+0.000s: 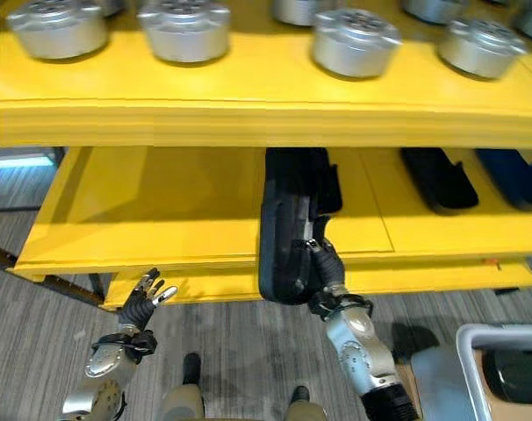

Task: Move parts from the plastic box to the shelf.

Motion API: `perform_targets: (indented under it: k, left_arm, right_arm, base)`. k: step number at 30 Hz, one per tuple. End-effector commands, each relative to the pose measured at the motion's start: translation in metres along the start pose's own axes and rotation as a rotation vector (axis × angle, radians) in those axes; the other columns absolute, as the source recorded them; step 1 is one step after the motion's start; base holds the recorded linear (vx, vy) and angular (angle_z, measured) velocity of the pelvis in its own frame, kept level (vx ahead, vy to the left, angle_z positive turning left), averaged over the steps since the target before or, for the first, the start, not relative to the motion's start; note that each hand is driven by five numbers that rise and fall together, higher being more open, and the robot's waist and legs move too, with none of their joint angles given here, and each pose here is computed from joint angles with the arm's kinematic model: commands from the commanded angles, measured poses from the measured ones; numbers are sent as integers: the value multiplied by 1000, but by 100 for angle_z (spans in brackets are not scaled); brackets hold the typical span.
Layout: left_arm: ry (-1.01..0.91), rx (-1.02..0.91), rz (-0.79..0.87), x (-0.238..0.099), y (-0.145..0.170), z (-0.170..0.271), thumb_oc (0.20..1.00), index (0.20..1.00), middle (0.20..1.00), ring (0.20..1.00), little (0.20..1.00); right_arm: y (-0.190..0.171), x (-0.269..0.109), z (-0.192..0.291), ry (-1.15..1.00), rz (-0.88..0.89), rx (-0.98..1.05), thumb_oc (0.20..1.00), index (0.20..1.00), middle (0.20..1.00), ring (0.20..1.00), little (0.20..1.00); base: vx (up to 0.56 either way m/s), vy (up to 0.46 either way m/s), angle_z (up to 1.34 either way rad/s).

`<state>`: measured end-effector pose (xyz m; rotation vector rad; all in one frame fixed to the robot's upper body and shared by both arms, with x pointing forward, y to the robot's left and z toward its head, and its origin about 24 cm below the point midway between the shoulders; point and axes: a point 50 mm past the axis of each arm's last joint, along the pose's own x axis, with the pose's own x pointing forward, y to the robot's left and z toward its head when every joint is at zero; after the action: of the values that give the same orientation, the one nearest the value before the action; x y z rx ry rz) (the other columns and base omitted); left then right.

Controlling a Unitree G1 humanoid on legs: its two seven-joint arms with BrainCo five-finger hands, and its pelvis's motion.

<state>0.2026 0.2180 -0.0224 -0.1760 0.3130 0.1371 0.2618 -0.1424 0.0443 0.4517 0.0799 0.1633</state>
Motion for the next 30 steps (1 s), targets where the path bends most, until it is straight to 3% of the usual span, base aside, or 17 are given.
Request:
perform_targets:
  k: [1, 11, 16, 23, 30]
  left_arm:
    - [-70, -31, -14, -5, -1, 10, 1000, 1000, 1000, 1000, 1000]
    - [-91, 20, -46, -1, -1, 22, 1000, 1000, 1000, 1000, 1000]
    - [-105, 41, -66, 1, -1, 30, 1000, 1000, 1000, 1000, 1000]
    - [-150, 55, -81, 5, -2, 43, 1000, 1000, 1000, 1000, 1000]
    - [-182, 70, -175, 12, -20, 54, 1000, 1000, 1000, 1000, 1000]
  right_arm:
    - [9, 5, 41, -183, 80, -4, 200, 200, 200, 200, 200]
    - [42, 34, 65, -236, 182, -45, 200, 200, 200, 200, 200]
    - [51, 57, 79, -265, 148, -29, 200, 200, 200, 200, 200]
    - [49, 92, 128, -357, 24, -60, 200, 200, 200, 200, 200]
    - [55, 117, 210, -519, -119, -92, 200, 200, 200, 200, 200]
  base:
    - [145, 283, 26]
    - [68, 137, 20]
    - [12, 66, 30]
    - [-55, 29, 12]
    - [-77, 31, -5]
